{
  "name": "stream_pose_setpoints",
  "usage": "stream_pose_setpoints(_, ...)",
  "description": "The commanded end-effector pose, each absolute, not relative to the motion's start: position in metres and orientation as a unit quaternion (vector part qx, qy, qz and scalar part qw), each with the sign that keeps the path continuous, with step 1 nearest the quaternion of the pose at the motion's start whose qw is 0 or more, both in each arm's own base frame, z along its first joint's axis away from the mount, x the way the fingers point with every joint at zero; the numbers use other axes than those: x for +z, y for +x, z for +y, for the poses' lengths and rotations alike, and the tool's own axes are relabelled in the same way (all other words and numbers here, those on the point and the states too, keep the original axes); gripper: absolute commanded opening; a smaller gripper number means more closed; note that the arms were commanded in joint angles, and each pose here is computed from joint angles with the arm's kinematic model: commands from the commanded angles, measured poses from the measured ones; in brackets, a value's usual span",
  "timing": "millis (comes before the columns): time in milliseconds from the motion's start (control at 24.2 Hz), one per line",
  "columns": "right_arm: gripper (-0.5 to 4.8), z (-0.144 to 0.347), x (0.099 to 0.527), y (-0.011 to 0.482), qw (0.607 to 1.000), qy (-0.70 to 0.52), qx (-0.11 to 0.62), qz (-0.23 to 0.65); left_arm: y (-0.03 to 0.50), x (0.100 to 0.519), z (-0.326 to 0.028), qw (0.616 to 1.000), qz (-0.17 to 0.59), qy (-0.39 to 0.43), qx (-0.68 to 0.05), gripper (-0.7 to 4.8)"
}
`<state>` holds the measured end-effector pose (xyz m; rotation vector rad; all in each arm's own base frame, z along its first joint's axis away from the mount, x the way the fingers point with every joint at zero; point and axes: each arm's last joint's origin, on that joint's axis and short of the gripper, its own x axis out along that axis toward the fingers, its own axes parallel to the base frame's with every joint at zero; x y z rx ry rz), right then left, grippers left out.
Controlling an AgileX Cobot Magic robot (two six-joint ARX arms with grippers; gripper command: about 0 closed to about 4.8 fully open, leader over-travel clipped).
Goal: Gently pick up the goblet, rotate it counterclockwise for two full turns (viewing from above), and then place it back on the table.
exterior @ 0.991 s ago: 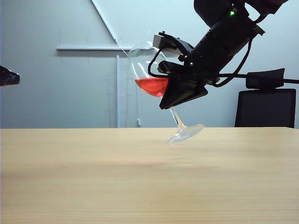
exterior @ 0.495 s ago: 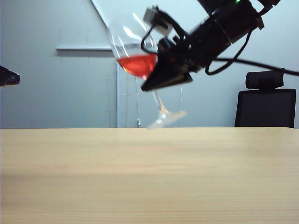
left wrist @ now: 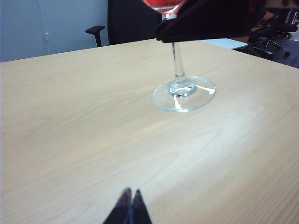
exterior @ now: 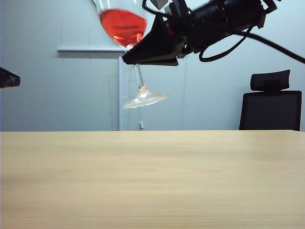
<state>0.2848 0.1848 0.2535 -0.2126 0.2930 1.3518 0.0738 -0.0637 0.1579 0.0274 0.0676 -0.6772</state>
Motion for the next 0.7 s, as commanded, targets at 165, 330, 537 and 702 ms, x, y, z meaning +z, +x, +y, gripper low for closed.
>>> stream_pose_setpoints(165,-0.05,0.182,0.258,0.277,0.751,-0.057,0.654,0.071,0.073,0.16,-0.064,0.942,0.029,0.012,-0.335,-0.05)
stream_pose_setpoints(330,-0.05,0.174,0.251,0.269,0.763,-0.009,0.646,0.029,0.073,0.16,-0.064,0.942,0.029,0.012,-0.335,-0.05)
stream_pose_setpoints(537,-0.05,0.164,0.244,0.261,0.781,0.046,0.622,-0.012,0.073,0.16,-0.064,0.942,0.029,0.012,-0.335,-0.05)
stream_pose_setpoints(702,-0.05,0.156,0.24,0.259,0.797,0.077,0.598,-0.02,0.073,0.16,-0.064,0.942,0.029,0.012,-0.335,-0.05)
